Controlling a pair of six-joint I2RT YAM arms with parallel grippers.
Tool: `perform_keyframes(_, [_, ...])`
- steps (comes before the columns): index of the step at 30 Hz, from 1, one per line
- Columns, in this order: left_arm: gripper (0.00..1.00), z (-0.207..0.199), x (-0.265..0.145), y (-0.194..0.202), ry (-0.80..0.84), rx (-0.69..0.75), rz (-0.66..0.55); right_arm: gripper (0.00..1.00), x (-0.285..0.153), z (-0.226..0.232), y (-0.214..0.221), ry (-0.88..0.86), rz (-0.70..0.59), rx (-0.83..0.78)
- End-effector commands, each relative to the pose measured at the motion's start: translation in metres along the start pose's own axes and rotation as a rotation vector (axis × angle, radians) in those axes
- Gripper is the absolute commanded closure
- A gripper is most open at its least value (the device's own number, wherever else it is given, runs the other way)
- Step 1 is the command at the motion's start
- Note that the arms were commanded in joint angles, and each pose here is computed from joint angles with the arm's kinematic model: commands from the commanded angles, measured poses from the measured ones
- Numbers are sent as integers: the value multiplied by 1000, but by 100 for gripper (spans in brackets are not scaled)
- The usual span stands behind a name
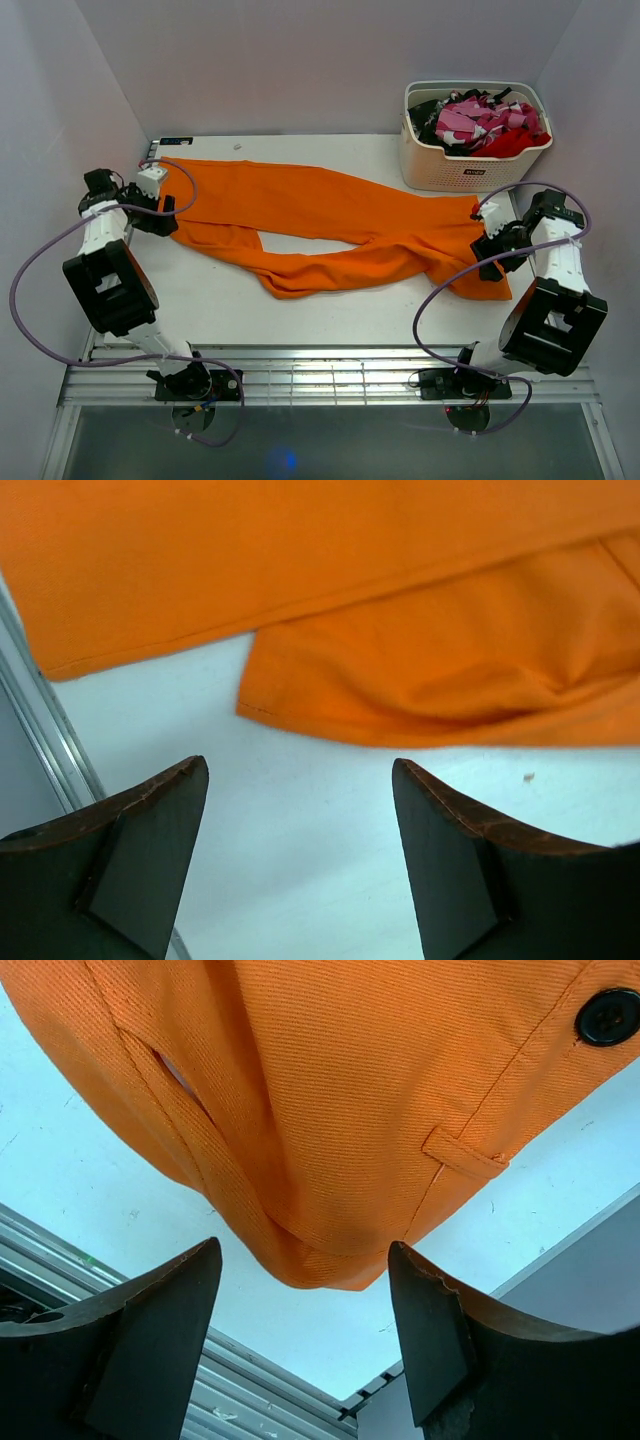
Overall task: Fold and stack the trousers
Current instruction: Flatten the trousers out
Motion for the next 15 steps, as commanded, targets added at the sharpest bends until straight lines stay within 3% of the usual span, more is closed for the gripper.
perform_keyframes(1, [15, -14, -7, 7, 125, 315, -32, 27, -1, 6, 3, -37, 4, -24])
perform_keyframes(11, [18, -18, 29, 36, 248, 667, 110, 25, 6, 5, 17, -116, 50, 65])
perform_keyframes(15, [18, -22, 48, 48, 275, 687, 160, 24, 6, 7, 19, -149, 47, 94])
Point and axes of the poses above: each gripper's point midway between its finger pads, its own x axis out along the fingers, its own z axis along the line the jaws close on, y = z × x, the point moved 5 cm from there along -x, back along the fingers, and after that the axes turned 9 degrees about -x, right-handed, at the moved point
